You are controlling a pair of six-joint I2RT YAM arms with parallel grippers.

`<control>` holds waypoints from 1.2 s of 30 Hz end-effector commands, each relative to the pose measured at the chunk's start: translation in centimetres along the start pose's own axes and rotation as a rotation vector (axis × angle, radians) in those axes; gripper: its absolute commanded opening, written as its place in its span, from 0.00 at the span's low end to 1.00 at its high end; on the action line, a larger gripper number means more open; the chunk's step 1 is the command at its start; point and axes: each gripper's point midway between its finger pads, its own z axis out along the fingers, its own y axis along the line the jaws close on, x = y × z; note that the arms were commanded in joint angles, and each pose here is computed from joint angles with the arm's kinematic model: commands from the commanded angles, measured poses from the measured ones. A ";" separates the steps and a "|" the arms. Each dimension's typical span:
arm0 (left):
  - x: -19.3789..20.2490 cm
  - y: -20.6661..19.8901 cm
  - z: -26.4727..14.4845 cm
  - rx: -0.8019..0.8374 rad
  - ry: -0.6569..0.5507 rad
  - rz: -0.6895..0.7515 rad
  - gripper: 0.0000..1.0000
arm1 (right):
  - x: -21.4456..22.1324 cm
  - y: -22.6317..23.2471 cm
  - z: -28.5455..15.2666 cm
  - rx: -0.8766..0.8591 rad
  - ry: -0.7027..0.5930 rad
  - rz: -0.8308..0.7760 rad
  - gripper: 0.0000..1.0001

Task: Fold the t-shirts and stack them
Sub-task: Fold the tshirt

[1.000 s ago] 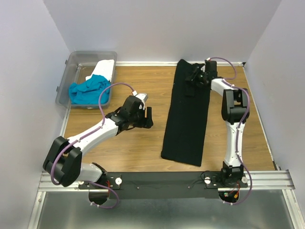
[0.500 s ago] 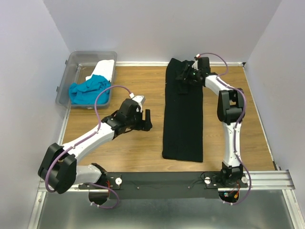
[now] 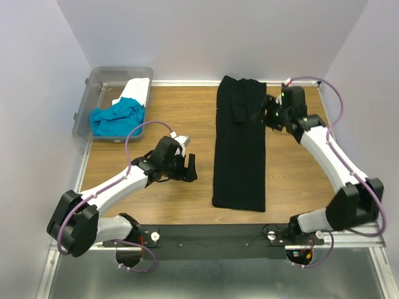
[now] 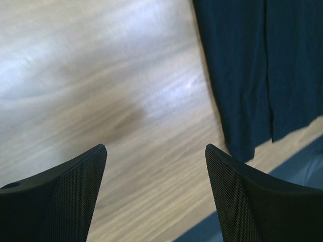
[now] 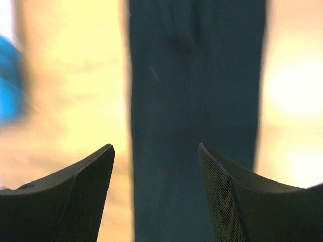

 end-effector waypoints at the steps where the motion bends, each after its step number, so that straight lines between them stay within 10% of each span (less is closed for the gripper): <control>1: 2.9 -1.3 -0.2 0.070 0.097 -0.024 0.87 | 12.4 -7.8 -3.7 0.317 0.335 0.026 0.75; 15: 6.7 -9.4 2.4 0.109 0.258 -0.111 0.80 | 26.9 -11.9 -12.0 0.341 0.637 0.189 0.74; 36: 10.2 -10.2 6.3 -0.029 0.352 -0.101 0.52 | 30.1 -12.1 -9.9 0.264 0.648 0.256 0.58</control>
